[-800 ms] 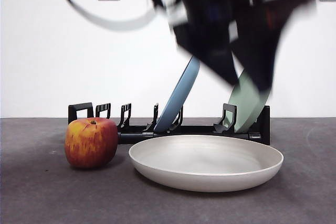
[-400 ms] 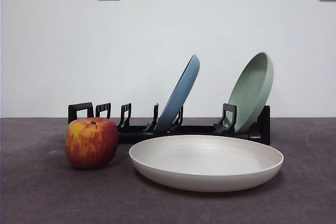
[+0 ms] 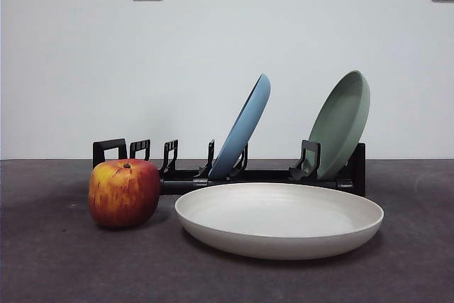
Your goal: Take the yellow plate from the plate rack,put the plate on the table,take the apple from the table,put the apple in the plate
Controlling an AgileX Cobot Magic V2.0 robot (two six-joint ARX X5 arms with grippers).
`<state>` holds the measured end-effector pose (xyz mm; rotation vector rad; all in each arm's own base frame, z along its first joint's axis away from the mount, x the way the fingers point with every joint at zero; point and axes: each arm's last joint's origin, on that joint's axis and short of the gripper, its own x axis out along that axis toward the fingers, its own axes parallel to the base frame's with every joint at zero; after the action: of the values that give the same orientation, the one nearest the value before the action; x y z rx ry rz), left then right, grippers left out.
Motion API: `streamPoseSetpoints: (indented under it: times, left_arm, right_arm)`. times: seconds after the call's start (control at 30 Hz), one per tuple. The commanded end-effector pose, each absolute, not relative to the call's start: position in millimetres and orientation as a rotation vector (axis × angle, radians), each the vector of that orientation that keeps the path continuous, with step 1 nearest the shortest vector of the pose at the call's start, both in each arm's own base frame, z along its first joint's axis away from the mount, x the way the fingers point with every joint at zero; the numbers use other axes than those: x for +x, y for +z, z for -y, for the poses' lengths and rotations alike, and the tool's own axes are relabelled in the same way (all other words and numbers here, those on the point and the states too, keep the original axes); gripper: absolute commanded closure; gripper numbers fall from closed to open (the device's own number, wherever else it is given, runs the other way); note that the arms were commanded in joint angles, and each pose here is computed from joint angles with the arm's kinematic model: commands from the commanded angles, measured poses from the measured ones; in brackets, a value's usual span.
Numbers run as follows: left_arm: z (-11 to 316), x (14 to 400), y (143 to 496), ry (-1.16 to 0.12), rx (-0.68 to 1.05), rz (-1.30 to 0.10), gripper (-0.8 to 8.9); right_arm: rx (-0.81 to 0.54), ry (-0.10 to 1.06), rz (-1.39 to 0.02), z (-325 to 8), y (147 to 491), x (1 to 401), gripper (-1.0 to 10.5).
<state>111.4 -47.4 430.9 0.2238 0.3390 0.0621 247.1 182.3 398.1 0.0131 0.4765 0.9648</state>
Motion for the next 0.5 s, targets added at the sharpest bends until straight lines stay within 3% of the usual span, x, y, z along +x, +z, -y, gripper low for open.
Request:
streamPoseSetpoints:
  times: [0.03,0.33,0.5]
  left_arm:
    - [34.3,98.2,430.6,0.128,0.216,-0.339,5.93]
    - [15.2,65.7,429.9,0.149,0.176,-0.324,5.93]
    - [13.5,62.2,423.1,0.152,0.188,-0.39,5.93]
  right_arm:
    - [-0.109,0.985,-0.523,-214.0,383.7,253.7,4.7]
    - [-0.348,0.996,-0.677,-298.9,317.6,263.8,4.7]
    - [-0.437,0.982,-0.783,-335.0,251.4,275.7,4.7]
